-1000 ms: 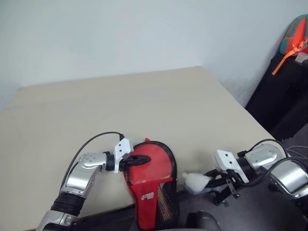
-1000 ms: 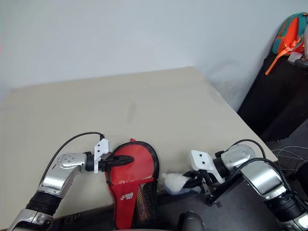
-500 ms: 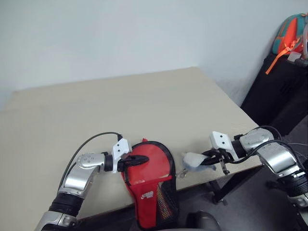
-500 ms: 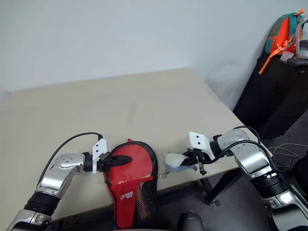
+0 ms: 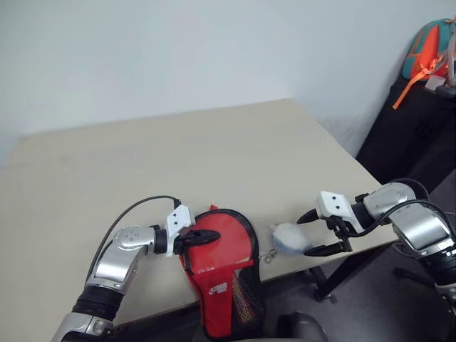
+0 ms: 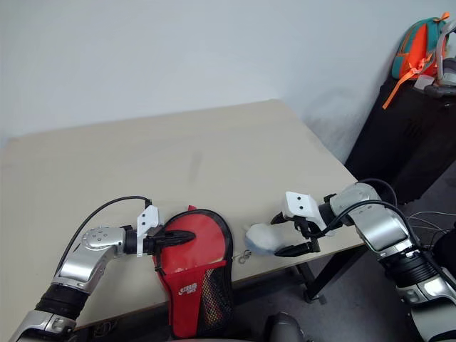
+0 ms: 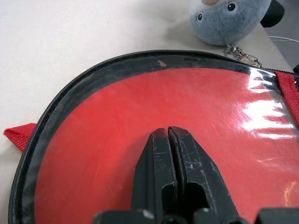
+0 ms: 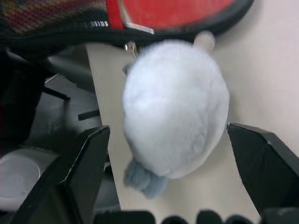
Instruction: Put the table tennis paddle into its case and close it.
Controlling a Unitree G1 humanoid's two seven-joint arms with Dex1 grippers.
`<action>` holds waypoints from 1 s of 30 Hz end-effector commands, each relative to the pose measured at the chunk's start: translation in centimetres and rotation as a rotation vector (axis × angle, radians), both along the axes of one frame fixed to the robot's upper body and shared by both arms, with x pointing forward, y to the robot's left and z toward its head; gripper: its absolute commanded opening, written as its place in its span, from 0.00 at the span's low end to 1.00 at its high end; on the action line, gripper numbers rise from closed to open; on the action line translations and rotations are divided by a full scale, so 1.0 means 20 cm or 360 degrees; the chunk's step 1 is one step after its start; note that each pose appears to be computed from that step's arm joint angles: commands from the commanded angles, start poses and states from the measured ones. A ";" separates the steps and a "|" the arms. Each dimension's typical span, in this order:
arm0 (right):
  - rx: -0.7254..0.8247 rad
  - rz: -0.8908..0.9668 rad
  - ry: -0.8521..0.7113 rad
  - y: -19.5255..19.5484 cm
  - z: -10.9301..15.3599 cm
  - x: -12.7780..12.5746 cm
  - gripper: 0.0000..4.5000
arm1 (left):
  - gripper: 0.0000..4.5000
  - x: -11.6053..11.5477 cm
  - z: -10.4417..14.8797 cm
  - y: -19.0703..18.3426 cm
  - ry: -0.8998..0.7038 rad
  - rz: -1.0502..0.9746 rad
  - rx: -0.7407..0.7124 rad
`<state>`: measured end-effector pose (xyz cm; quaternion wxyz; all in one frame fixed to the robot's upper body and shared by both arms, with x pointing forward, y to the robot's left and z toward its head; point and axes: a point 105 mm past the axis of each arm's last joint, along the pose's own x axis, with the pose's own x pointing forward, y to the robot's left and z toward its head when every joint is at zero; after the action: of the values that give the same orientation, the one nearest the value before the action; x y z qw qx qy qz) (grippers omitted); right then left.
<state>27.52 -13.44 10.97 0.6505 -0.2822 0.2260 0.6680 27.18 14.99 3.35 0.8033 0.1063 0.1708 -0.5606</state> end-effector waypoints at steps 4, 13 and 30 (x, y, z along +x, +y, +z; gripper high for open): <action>0.0094 0.0030 -0.0108 0.11 0.09 0.04 0.93 | 0.00 -0.07 -0.15 0.01 0.0187 0.0004 0.0109; 0.0094 0.0008 0.0022 0.22 -0.02 0.04 0.93 | 0.00 -0.08 -0.16 0.02 0.0189 0.0021 0.0113; -0.0023 -0.0049 0.0094 0.21 -0.17 0.06 0.44 | 0.00 -0.08 -0.15 0.04 0.0185 0.0062 0.0113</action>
<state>28.21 -9.36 6.79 0.6476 -0.2535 0.2681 0.6666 26.96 15.06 3.27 0.8109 0.1065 0.1686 -0.5502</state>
